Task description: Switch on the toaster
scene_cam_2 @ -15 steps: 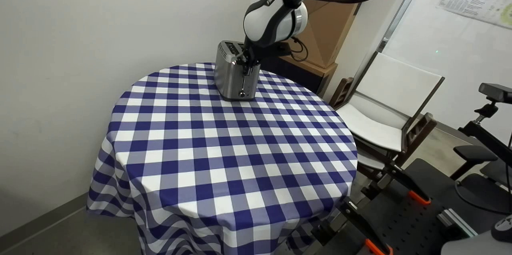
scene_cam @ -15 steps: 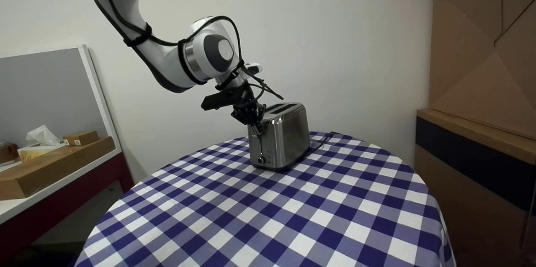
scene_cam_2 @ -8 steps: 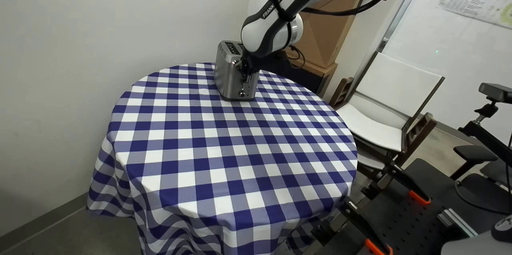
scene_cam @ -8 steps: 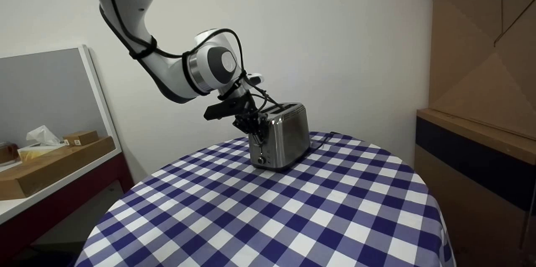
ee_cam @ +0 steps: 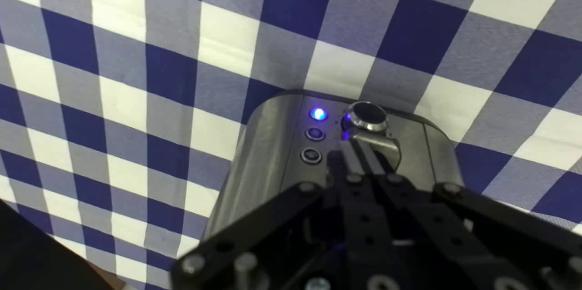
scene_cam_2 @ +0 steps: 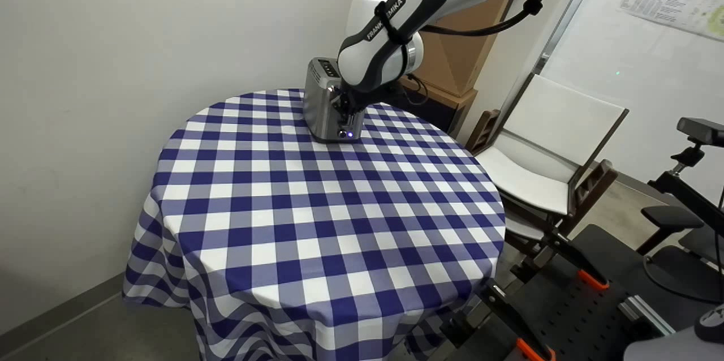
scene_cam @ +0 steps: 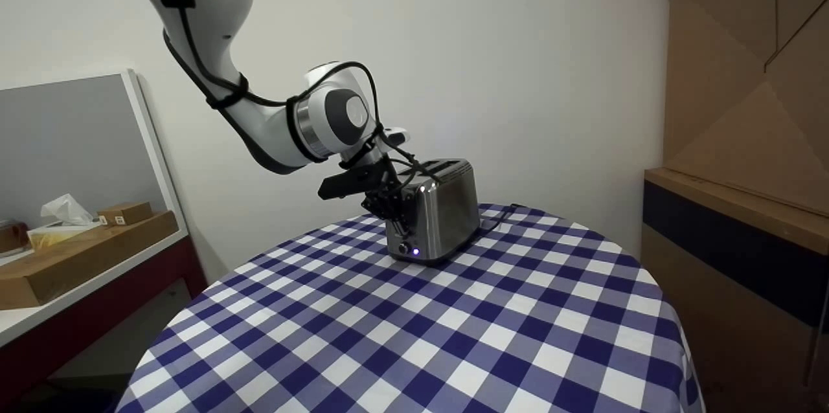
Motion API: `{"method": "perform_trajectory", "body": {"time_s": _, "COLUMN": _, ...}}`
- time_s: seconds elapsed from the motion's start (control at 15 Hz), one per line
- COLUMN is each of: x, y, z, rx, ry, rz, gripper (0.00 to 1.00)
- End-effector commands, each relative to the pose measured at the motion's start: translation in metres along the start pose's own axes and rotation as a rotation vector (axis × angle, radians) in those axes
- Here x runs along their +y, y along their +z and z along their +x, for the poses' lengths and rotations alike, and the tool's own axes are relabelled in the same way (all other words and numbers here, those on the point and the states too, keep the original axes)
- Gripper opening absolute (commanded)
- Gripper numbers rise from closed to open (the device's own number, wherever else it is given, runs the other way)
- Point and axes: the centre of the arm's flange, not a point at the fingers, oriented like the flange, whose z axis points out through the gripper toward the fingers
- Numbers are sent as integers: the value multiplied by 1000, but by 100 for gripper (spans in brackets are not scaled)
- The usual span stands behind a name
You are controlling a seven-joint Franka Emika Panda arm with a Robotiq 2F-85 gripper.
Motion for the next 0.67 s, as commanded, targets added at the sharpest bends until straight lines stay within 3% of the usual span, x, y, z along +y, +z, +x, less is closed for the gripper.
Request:
{"method": "perform_trajectory", "body": {"time_s": 0.0, "x": -5, "y": 20, "z": 2, "rx": -11, "ry": -10, "rz": 14, "gripper": 0}}
{"method": "perform_trajectory", "body": {"time_s": 0.6, "x": 17, "y": -50, "z": 7, "rx": -139, "ry": 130, "rz": 98, "gripper": 0}}
